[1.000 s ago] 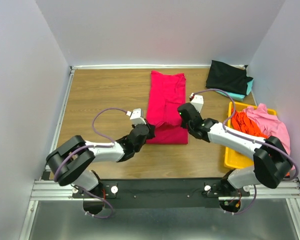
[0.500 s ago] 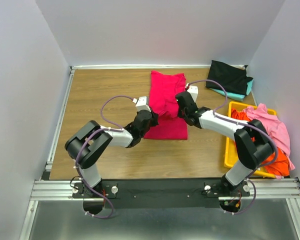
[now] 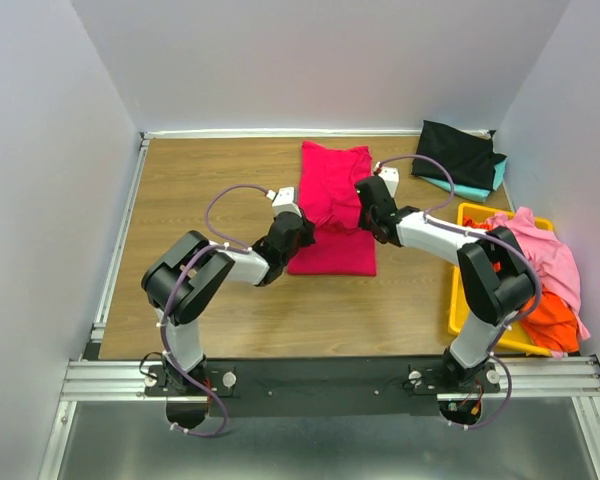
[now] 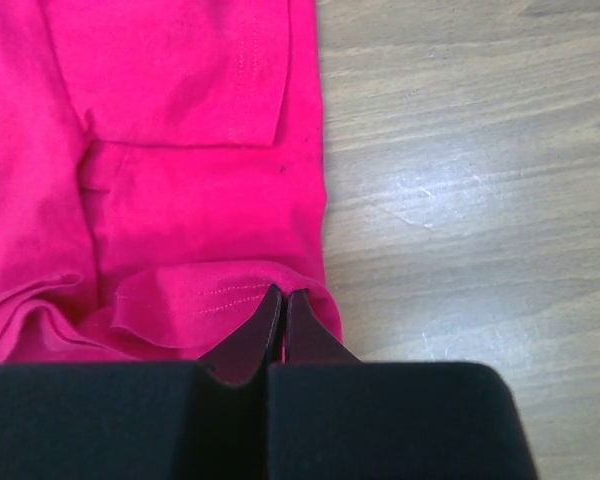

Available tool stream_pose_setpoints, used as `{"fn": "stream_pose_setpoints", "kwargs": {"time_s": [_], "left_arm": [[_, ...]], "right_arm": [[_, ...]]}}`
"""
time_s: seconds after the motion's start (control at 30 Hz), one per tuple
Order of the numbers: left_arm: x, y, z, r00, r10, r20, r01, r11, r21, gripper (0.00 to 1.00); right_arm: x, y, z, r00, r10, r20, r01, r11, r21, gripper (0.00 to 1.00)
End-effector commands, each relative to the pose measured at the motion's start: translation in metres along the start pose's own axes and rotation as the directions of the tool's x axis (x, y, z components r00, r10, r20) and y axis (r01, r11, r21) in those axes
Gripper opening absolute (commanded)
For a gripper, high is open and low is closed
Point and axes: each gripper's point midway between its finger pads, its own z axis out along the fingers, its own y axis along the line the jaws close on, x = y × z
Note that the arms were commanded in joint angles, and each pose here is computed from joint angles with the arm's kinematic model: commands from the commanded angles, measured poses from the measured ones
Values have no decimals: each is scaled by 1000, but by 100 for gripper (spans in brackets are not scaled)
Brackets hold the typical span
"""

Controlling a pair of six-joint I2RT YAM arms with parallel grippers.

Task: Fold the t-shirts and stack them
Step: Fold the tshirt

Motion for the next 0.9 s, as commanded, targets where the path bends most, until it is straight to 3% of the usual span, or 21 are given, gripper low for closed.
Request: {"fn": "stream_pose_setpoints", "kwargs": {"time_s": [0.0, 0.03, 0.1, 0.17, 0.2, 0.23, 0.27, 0.33, 0.4, 0.53, 0.7, 0.87], "left_arm": [[-8, 1, 9, 1000, 6, 20, -6, 1000, 4, 0], [-9, 3, 9, 1000, 8, 23, -8, 1000, 0, 2], [-16, -1, 9, 999, 28, 43, -29, 999, 17, 21], [-27, -6, 8, 997, 37, 71, -38, 999, 25, 55], [-33, -8, 7, 996, 43, 83, -46, 999, 27, 75], [-39, -10, 5, 994, 54, 99, -57, 998, 26, 82], [-51, -12, 1, 990, 55, 126, -58, 998, 16, 92], [-64, -10, -4, 986, 70, 154, -68, 998, -14, 96], [-75, -9, -16, 982, 78, 174, -74, 997, -28, 96], [-77, -9, -34, 978, 88, 190, -86, 996, -19, 96], [-46, -28, -43, 987, 83, 138, -93, 993, 70, 96], [-20, -54, -50, 991, 68, 117, -87, 983, 164, 96]], "right_arm": [[-5, 3, 16, 1000, -3, -3, 3, 1000, -5, 1], [-7, 4, 17, 1000, -4, 1, 4, 1000, -6, 1], [-8, 1, 20, 1000, -7, -2, 7, 1000, 2, 1], [-14, 1, 19, 1000, 0, 7, 0, 1000, -4, 1], [-18, 0, 18, 1000, 6, 11, -6, 1000, -6, 12], [-21, -1, 16, 1000, 5, 18, -5, 1000, -9, 21], [-32, 0, 9, 999, 15, 42, -14, 1000, -18, 46], [-41, -1, 0, 998, 17, 68, -16, 1000, -22, 59], [-52, 0, -16, 995, 26, 96, -21, 998, -55, 65], [-51, 10, -31, 997, 20, 80, -8, 989, -147, 66], [-20, 43, -29, 999, -28, -37, 14, 948, -319, 66], [6, 60, -22, 990, -67, -123, 12, 916, -402, 66]]}}
